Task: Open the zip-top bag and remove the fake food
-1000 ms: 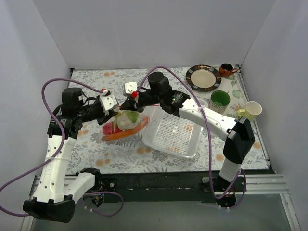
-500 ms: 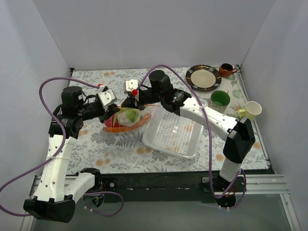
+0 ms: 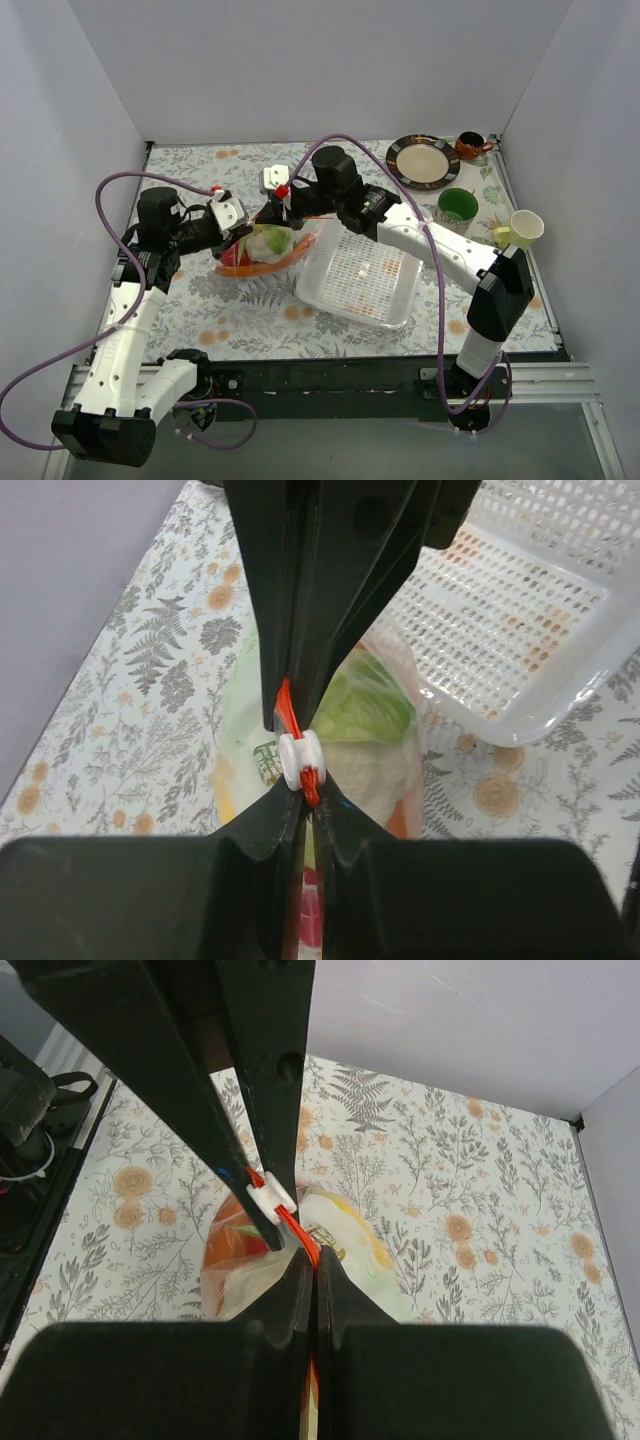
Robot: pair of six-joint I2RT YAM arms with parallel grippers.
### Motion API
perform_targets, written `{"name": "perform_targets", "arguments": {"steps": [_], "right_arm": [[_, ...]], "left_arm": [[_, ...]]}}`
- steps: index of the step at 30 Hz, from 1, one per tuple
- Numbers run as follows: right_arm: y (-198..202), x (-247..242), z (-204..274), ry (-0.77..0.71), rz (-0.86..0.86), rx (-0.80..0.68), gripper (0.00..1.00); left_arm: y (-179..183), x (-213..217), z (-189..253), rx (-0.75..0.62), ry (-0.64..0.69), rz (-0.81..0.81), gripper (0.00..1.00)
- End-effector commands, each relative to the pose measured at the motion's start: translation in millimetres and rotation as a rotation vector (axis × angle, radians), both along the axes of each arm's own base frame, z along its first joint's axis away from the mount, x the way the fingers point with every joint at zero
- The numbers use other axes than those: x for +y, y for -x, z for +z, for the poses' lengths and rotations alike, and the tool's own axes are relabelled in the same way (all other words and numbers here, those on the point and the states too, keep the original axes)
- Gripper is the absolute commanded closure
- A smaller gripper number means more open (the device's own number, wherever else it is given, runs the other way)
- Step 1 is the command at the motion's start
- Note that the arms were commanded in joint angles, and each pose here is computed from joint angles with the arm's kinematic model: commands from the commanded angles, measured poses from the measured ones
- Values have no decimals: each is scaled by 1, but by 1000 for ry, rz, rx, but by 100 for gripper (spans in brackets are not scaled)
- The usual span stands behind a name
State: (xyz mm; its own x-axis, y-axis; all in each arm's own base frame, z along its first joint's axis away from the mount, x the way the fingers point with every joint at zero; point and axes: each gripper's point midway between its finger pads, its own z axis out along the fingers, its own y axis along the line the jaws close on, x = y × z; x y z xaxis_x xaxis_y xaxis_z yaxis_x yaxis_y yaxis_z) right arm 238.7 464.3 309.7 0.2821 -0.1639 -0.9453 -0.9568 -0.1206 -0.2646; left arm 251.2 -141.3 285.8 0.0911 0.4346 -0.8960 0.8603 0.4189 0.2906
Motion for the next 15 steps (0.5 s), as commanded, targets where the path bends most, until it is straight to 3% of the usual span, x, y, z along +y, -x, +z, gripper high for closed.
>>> {"name": "perform_targets", "arguments": {"steps": [1,6,10,11,12,14,15], "right_arm": [[21,-13,73,-168,59,-93,99],[23,-18,68,-153,50,-93,99],[19,-23,67,-163,15,-124,99],[16,-24,67,-160,-7,-129,87],[14,-23,65,-156,-19,-126,42],[12,-23,69,-166,-33,-121,24],[11,-23,72,-174,-34,-123,2]], "left_arm": [[-31,4,4,-90,-7,59,97],[-30,-2,19,-116,-18,-11,100],[-16,0,17,-29,-68,-63,100],[-16,1,13,-2,-80,-76,100],[-16,2,24,-36,-99,-93,100],[-4,3,19,19,-116,-125,100],[-3,4,23,6,-128,-138,100]]}}
